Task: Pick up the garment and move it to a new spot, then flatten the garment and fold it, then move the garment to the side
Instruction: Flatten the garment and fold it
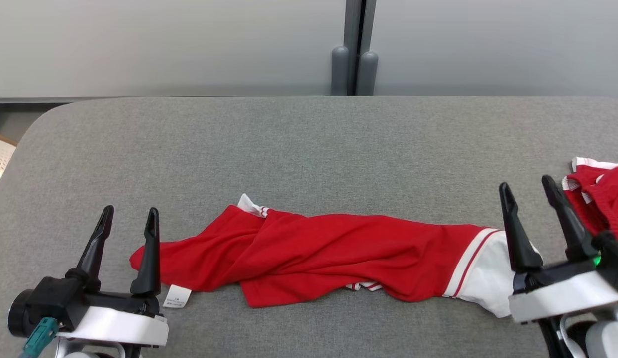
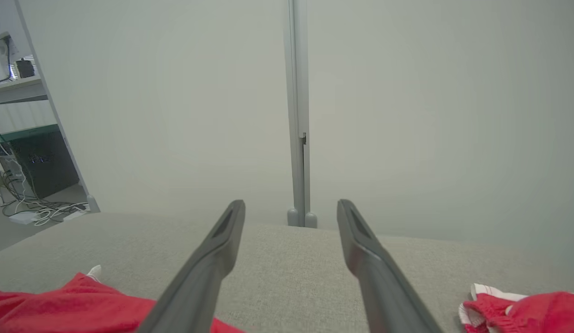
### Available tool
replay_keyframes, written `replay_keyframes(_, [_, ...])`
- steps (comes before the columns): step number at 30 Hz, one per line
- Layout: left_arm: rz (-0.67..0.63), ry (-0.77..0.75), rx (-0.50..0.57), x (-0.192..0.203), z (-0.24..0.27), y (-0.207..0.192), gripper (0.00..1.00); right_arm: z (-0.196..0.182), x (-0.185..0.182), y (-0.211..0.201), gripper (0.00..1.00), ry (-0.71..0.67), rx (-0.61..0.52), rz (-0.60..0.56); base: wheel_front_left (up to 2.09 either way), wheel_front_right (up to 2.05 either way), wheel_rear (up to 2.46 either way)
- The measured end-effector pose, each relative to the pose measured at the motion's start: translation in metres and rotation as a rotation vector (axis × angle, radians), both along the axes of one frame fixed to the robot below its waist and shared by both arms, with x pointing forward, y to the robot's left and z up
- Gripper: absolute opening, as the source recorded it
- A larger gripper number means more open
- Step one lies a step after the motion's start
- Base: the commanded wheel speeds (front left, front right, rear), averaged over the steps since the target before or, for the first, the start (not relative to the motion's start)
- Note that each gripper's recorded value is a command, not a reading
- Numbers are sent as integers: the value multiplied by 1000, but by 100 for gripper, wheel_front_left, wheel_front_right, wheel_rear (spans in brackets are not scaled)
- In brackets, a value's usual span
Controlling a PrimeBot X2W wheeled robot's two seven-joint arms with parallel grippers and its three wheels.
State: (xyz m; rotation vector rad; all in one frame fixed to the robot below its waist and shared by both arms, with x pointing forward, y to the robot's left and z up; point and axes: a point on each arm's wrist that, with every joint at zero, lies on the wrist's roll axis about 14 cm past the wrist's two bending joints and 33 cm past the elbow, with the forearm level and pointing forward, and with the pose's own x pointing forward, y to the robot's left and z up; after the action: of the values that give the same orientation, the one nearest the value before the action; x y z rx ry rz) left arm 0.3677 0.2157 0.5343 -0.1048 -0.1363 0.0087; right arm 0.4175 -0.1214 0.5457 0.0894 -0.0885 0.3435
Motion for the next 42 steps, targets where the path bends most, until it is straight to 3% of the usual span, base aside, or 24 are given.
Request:
replay_keyframes(9, [-38,21,-4,-6,-3,-12,100,-17,-42,-14,100,83,15,-68,0,0,0])
replay_keyframes(29, [-33,61,-6,-10,-9,-10,100,-23,-34,-17,100,112,-3,-66,0,0,0])
replay_keyframes(35, [-8,62,-22,-4,-10,-2,100,-36,2,15,100,171,-68,62,0,0,0])
replay_keyframes(42, [45,83,-40,-7,-22,12,100,-74,24,96,100,303,-165,359,0,0,0])
